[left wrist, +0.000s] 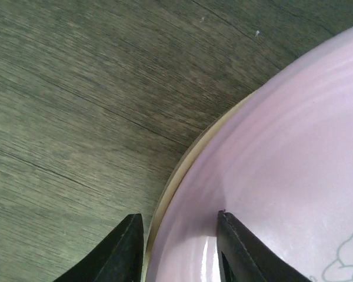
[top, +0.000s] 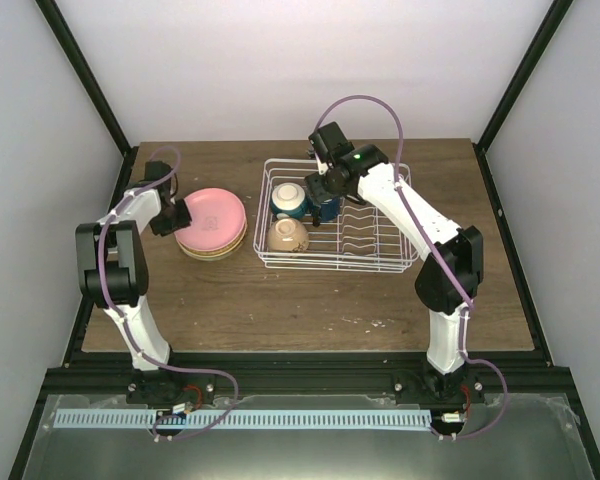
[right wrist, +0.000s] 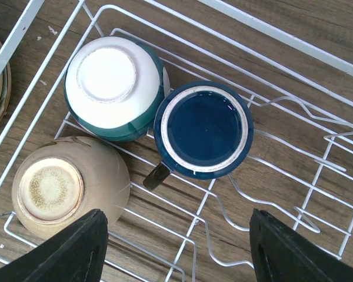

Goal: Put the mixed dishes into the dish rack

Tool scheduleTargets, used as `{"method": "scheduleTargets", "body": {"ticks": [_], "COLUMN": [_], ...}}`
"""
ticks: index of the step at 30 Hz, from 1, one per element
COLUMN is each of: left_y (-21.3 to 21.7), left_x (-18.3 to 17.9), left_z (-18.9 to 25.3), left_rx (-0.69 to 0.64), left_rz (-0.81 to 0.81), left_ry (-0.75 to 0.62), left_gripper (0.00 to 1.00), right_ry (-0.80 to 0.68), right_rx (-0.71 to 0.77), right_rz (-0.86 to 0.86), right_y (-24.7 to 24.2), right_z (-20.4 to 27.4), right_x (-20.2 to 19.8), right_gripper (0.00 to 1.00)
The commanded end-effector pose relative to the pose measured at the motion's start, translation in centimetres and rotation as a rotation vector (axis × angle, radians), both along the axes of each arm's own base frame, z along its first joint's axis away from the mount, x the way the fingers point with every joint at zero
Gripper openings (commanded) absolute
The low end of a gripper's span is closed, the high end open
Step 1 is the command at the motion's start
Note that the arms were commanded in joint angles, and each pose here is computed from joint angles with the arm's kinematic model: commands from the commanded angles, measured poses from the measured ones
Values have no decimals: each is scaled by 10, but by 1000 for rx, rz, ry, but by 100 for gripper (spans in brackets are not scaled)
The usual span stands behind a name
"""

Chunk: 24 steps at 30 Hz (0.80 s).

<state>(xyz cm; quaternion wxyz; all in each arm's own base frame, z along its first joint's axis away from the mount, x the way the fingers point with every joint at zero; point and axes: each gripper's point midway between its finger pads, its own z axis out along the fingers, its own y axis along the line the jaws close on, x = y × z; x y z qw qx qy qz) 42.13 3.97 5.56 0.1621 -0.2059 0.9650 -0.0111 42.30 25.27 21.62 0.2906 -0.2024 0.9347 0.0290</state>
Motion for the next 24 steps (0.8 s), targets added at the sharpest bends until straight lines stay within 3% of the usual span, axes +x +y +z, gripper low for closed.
{"method": "scheduleTargets", "body": {"ticks": [1, 11, 24], "left_y": [0, 6, 25], "left_x": [7, 2, -15], "left_z": [7, 21, 46], "left_rx": [7, 39, 102], "left_rz": [-4, -8, 8], "left_ry": [-28, -38, -36], "left_gripper": [32, 0, 0], "right_ry": [-37, -34, -47], "right_rx": [7, 1, 5], "right_rz": [-1, 9, 41], "right_y": [3, 6, 14], "right_z": [12, 8, 13], "right_x": [6, 11, 18], "right_gripper": [67, 67, 68]}}
